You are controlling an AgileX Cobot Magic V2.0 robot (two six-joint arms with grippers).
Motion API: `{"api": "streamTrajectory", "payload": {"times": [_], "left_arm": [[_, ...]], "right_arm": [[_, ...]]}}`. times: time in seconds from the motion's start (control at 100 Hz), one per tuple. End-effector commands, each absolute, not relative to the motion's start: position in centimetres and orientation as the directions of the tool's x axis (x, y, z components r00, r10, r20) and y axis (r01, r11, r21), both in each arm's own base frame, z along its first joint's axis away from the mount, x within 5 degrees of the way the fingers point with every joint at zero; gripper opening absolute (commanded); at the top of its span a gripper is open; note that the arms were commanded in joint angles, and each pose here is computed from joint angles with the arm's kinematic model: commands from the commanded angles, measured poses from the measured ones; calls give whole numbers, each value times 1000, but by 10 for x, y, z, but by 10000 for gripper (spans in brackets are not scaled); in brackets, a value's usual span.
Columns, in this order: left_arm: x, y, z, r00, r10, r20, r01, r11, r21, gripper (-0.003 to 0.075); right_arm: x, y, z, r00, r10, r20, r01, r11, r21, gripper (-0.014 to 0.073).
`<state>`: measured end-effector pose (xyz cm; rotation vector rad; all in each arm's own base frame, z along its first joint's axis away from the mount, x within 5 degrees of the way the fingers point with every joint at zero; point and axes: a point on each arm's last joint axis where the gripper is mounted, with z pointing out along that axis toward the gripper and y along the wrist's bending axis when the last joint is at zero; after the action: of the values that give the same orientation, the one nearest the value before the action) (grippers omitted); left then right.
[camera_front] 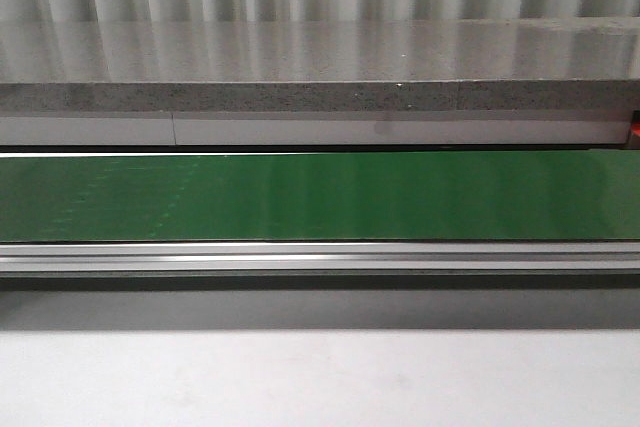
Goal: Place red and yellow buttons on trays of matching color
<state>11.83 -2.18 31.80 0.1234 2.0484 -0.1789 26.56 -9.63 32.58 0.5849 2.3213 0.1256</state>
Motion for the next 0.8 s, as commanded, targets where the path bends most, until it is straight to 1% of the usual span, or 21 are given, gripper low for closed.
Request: {"api": "streamTrajectory", "payload": {"times": [0.0, 0.12, 0.25, 0.46, 0.65, 0.79], "left_arm": [[121, -23, 332, -376, -5, -927, 173, 982, -76, -20], [121, -23, 332, -376, -5, -927, 173, 982, -76, -20], [121, -23, 332, -376, -5, -927, 173, 982, -76, -20], [121, -23, 332, -376, -5, -927, 173, 982, -76, -20], [121, -23, 332, -376, -5, -927, 173, 982, -76, -20], [121, -23, 332, -376, -5, -927, 173, 982, -76, -20]], "right_arm": [[259, -78, 352, -568, 364, -738, 294, 928, 231, -67], [249, -49, 358, -579, 278, -766, 185, 960, 209, -67], [236, -24, 362, -556, 193, -808, 78, 980, 181, -67], [206, 1, 359, -498, 105, -861, -32, 990, 139, -67], [173, 2, 357, -384, 89, -919, -36, 993, 112, -67], [153, 1, 350, -296, 89, -951, -21, 995, 99, -67]]}}
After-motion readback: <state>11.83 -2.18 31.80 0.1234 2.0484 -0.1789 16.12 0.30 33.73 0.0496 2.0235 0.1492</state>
